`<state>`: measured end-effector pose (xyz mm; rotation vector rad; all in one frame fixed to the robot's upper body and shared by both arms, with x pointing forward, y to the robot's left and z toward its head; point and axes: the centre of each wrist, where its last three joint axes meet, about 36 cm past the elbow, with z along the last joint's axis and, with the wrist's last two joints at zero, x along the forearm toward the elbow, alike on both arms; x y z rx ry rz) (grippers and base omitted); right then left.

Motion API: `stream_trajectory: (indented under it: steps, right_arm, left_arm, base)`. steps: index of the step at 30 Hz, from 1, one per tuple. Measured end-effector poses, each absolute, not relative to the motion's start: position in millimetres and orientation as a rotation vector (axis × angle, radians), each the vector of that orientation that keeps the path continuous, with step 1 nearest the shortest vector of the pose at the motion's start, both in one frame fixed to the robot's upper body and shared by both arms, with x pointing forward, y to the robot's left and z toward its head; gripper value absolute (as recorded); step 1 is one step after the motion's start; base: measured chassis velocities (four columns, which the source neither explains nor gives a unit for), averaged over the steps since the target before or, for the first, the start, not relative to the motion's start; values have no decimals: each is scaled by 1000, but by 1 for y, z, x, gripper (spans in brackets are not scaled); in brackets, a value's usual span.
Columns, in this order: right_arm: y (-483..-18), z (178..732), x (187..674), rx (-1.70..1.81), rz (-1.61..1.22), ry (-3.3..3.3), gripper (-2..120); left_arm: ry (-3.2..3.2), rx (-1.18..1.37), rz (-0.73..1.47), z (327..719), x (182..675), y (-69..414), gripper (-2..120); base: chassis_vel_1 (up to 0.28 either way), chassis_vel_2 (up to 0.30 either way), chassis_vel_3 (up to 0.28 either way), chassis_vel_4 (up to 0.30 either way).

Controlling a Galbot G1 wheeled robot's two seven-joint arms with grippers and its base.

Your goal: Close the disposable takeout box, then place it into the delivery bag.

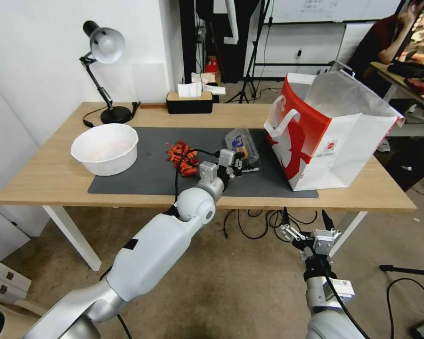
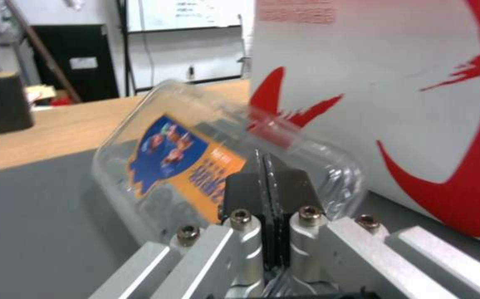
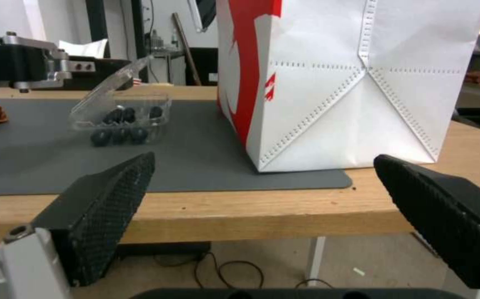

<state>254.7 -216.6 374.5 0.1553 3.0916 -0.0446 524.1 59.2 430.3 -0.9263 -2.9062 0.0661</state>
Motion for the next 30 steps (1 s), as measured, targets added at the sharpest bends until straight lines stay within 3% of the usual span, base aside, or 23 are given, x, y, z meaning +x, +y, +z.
stream_trajectory:
  steps: [22,30]
  right_arm:
    - [-220,387,265,101,56,3078,100]
    - [-223,415,290,-13,305,3053,100]
  left_arm:
    - [-2822,-1163,-273,416,538,76,0]
    - [-2816,-1162,-323,417,544,84,0]
  base:
    - [0,0,0,0]
    - [0,0,0,0]
